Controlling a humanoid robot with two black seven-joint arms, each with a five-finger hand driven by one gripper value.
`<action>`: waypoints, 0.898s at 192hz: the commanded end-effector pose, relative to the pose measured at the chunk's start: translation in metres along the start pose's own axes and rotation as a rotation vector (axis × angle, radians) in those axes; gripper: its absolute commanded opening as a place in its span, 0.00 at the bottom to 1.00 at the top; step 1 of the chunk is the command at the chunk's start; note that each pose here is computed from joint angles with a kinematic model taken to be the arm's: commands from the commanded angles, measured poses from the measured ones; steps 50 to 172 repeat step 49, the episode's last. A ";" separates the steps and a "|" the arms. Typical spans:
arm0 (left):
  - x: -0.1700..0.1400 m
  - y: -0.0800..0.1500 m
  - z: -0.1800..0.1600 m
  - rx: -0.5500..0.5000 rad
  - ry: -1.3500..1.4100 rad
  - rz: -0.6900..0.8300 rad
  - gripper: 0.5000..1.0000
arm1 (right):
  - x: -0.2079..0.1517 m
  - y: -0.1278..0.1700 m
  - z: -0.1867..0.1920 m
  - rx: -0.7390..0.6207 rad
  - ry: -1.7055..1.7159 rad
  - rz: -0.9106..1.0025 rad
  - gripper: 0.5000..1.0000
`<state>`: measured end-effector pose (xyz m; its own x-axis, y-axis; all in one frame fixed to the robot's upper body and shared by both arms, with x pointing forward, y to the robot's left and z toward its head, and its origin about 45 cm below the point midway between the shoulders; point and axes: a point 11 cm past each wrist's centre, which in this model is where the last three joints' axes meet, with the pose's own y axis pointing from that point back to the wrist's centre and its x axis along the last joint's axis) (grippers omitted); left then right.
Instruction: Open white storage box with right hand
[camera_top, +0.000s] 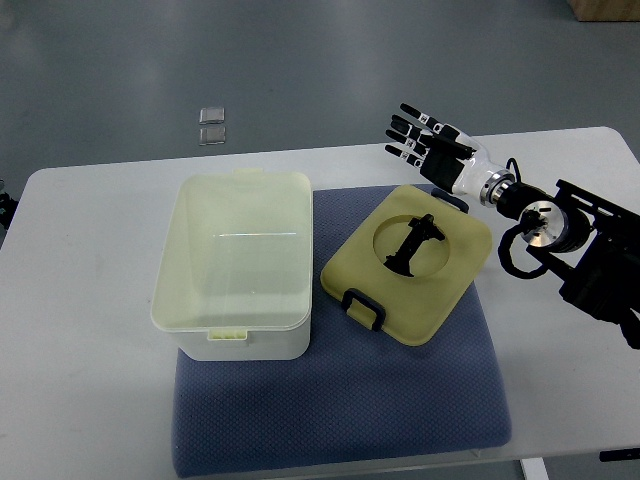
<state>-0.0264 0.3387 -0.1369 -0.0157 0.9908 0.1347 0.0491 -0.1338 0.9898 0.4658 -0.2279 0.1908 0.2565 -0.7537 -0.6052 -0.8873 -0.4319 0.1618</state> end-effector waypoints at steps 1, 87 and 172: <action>0.000 0.000 0.000 0.000 0.002 0.000 1.00 | 0.001 0.001 0.003 -0.004 -0.003 -0.002 0.86; 0.000 0.000 0.000 0.000 0.000 0.000 1.00 | 0.001 0.001 0.004 -0.006 -0.005 -0.004 0.86; 0.000 0.000 0.000 0.000 0.000 0.000 1.00 | 0.001 0.001 0.004 -0.006 -0.005 -0.004 0.86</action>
